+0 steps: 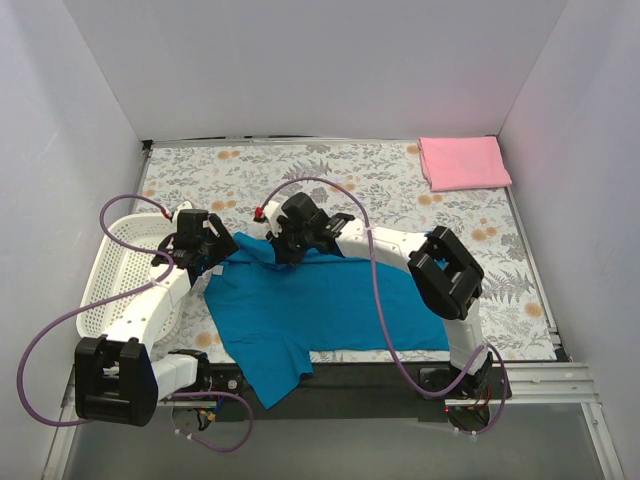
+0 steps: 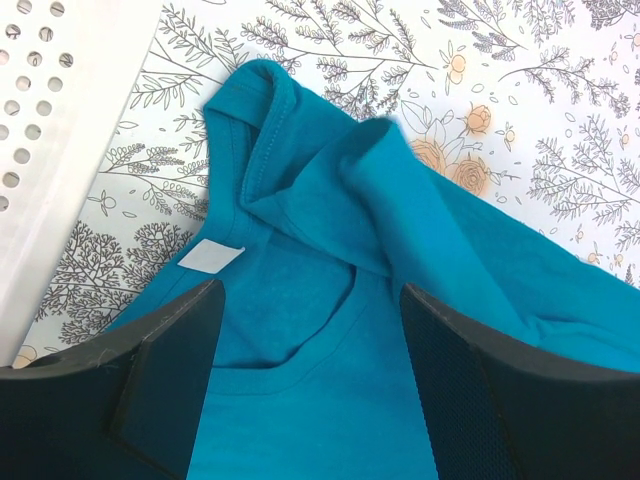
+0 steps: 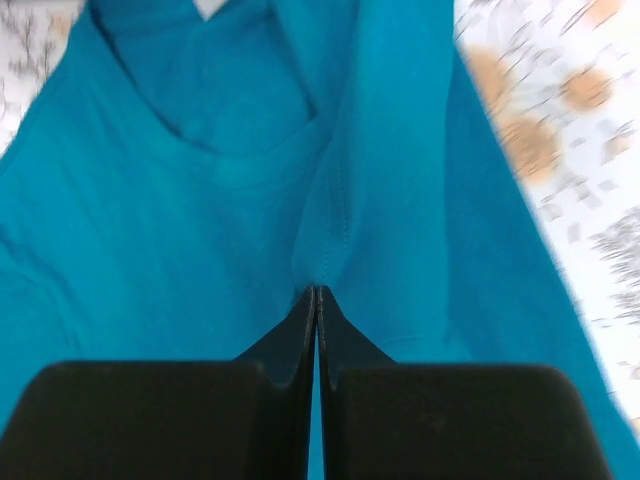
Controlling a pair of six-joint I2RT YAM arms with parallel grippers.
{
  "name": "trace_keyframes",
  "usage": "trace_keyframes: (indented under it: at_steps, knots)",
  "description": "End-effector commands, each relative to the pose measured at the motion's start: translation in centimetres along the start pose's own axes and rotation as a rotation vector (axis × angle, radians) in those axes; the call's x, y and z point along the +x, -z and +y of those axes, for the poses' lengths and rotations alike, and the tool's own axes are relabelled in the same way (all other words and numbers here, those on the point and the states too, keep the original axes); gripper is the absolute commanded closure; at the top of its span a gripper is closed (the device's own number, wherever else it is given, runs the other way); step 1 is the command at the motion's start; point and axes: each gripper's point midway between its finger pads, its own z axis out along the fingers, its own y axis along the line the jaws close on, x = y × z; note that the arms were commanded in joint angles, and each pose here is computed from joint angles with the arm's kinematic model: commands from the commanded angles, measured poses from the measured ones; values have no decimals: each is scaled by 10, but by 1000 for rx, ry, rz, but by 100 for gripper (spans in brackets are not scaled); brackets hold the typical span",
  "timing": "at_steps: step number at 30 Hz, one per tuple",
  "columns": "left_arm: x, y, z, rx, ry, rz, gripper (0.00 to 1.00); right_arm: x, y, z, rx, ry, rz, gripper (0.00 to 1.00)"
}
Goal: Fold and stack the t-shirts
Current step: Fold the tshirt
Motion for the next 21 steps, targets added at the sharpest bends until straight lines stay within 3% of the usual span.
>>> trace_keyframes:
  at_steps: [1,11,21]
  knots:
    - [-8,5,-2,12,3,-43,31,1,8,15,-29,0,-6,99]
    - [-4,-6,-15,53,-23,8,33,0,3,-50,260,-66,-8,99]
    - [-21,-32,-53,125,-45,68,31,-6,0,-85,219,-149,-35,96]
